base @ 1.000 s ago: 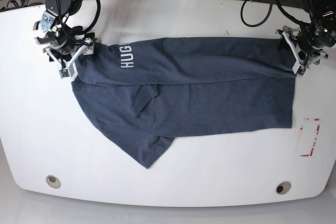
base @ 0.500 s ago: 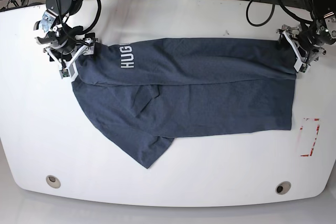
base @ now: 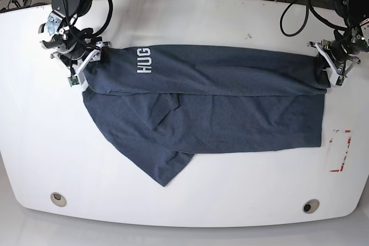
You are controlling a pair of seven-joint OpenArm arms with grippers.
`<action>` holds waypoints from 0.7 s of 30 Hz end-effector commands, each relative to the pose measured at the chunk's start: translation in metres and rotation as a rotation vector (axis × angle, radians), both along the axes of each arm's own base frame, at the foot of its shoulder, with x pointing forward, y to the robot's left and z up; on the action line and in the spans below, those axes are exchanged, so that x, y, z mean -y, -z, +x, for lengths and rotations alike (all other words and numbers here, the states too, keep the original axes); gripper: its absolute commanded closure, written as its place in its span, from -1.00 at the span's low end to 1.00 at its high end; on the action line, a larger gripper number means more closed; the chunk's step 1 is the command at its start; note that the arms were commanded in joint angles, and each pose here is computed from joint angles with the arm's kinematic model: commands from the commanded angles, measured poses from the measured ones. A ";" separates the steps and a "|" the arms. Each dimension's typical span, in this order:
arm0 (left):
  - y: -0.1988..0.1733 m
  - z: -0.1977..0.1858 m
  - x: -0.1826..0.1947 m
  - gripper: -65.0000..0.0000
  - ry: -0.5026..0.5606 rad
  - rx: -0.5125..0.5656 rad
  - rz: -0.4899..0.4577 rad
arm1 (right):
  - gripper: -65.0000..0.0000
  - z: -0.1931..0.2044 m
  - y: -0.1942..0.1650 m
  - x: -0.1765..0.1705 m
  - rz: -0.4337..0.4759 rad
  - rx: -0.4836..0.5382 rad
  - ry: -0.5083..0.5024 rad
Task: Fold the T-shirt properly
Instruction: 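Drag the held shirt edge with both grippers away from the shirt's body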
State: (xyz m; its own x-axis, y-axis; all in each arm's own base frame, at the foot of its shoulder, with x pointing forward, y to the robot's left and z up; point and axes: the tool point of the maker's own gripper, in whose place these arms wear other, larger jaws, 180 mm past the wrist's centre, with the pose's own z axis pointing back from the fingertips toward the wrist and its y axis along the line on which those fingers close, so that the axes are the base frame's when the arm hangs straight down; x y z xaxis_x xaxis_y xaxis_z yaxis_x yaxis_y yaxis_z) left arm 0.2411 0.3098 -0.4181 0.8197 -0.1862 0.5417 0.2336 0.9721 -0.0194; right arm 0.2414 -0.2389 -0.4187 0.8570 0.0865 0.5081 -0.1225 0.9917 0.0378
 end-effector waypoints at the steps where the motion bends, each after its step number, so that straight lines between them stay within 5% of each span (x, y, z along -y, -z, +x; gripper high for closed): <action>1: 0.008 -0.025 -0.012 0.97 0.025 -0.107 0.079 | 0.51 -0.015 0.005 0.013 -0.059 -0.058 0.000; 5: 0.002 -0.032 -0.013 0.85 0.051 -0.106 0.110 | 0.73 -0.028 0.011 0.015 -0.068 -0.100 -0.005; 21: -0.006 -0.067 -0.023 0.79 0.117 -0.163 0.194 | 0.58 -0.084 0.008 0.047 -0.195 -0.218 -0.033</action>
State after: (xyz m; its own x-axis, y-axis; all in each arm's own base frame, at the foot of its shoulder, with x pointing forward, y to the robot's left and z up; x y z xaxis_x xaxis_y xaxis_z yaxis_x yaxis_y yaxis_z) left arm 0.1858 0.3094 -0.4135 0.8353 -0.3333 0.4373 0.3486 0.9361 0.0477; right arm 0.1913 -0.2588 -0.4227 0.8873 0.1579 0.4334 -0.1637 0.9862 -0.0243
